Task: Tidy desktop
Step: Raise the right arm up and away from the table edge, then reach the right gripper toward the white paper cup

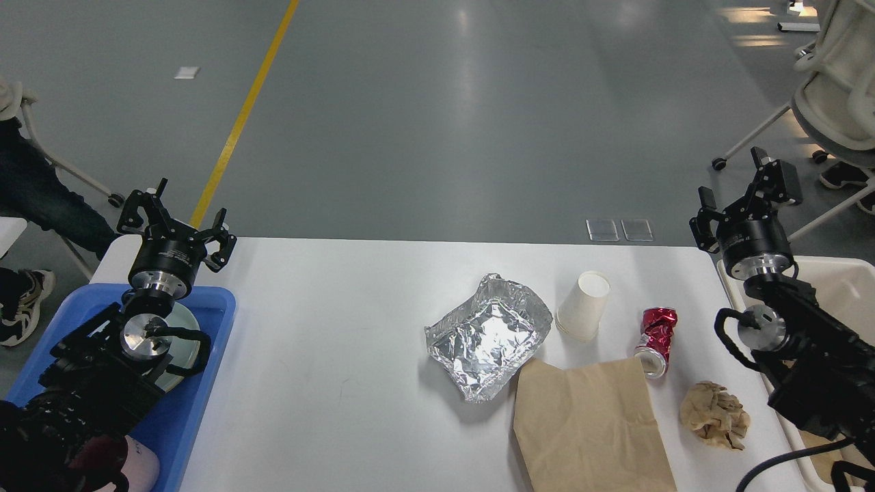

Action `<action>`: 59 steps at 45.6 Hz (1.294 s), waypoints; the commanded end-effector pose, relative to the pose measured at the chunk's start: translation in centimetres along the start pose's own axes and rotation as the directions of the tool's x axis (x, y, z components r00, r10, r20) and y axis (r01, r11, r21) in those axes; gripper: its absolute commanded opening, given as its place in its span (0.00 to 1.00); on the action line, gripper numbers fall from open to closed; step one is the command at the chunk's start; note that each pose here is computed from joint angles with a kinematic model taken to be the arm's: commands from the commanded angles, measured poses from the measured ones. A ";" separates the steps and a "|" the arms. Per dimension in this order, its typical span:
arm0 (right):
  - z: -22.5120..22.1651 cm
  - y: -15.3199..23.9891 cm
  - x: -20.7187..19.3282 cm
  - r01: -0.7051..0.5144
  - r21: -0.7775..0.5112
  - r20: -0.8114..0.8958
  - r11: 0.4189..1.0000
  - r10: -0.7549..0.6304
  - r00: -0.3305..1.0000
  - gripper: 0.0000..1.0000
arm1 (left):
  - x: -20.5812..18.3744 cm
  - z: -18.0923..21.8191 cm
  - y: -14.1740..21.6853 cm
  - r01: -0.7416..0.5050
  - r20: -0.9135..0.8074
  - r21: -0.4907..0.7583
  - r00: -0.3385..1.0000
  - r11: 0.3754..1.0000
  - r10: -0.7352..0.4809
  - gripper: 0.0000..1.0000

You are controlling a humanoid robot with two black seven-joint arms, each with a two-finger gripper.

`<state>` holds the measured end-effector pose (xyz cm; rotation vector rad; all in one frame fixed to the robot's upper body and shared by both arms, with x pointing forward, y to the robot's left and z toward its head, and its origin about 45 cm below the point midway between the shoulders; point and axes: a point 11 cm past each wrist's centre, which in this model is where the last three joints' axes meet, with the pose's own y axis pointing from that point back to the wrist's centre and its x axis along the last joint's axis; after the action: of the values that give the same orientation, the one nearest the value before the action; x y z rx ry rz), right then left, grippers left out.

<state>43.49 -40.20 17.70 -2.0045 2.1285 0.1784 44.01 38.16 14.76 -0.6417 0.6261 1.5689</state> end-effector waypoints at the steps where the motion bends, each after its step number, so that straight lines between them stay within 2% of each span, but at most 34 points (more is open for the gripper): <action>1: 0.6 -0.4 -3.6 0.187 -0.097 -0.134 0.977 -0.199 0.971 1.00 | 0.0 0.0 0.0 0.000 0.000 0.000 1.000 1.000 0.000 0.96; 4: 0.7 0.0 -4.1 0.251 -0.157 -0.205 0.955 -0.280 0.938 1.00 | 0.1 0.0 0.0 -0.001 0.000 0.001 1.000 1.000 0.001 0.96; 9: -3.4 -1.4 -2.4 0.273 -0.164 -0.338 0.948 -0.313 0.887 1.00 | 0.0 0.0 0.0 0.000 0.000 0.000 1.000 1.000 0.000 0.96; 16: -2.0 -0.6 -2.2 0.286 -0.258 -0.389 0.923 -0.370 0.844 1.00 | 0.1 0.0 0.0 -0.001 0.000 0.001 1.000 1.000 0.001 0.96; 26: 1.4 -0.3 -4.8 0.298 -0.555 -0.536 0.777 -0.608 0.586 1.00 | 0.0 0.0 0.0 0.000 0.000 0.000 1.000 1.000 0.000 0.96; 30: 1.5 -0.8 -5.2 0.224 -0.649 -0.579 0.727 -0.663 0.474 1.00 | 0.1 0.0 0.0 -0.001 0.000 0.001 1.000 1.000 0.001 0.96; 36: 1.6 -1.5 -5.3 0.039 -0.760 -0.613 0.649 -0.735 0.290 1.00 | 0.0 0.0 0.0 0.000 0.000 0.000 1.000 1.000 0.000 0.96; 46: -1.4 -3.2 -8.3 -0.024 -0.797 -0.604 0.604 -0.796 0.032 1.00 | 0.0 0.0 0.0 0.000 0.000 0.000 1.000 1.000 0.000 0.96; 51: -3.0 -2.1 -9.1 -0.066 -0.858 -0.507 0.509 -0.861 -0.044 1.00 | 0.0 0.0 0.0 0.000 0.000 0.000 1.000 1.000 0.000 0.96; 59: -3.7 0.0 -11.8 -0.063 -0.940 -0.331 0.334 -0.942 -0.055 1.00 | 0.0 0.0 0.0 0.000 0.000 0.000 1.000 1.000 0.000 0.96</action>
<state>45.12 -31.14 23.36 -4.2437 1.2239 -0.8957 44.02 38.16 14.78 -0.6419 0.6259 1.5687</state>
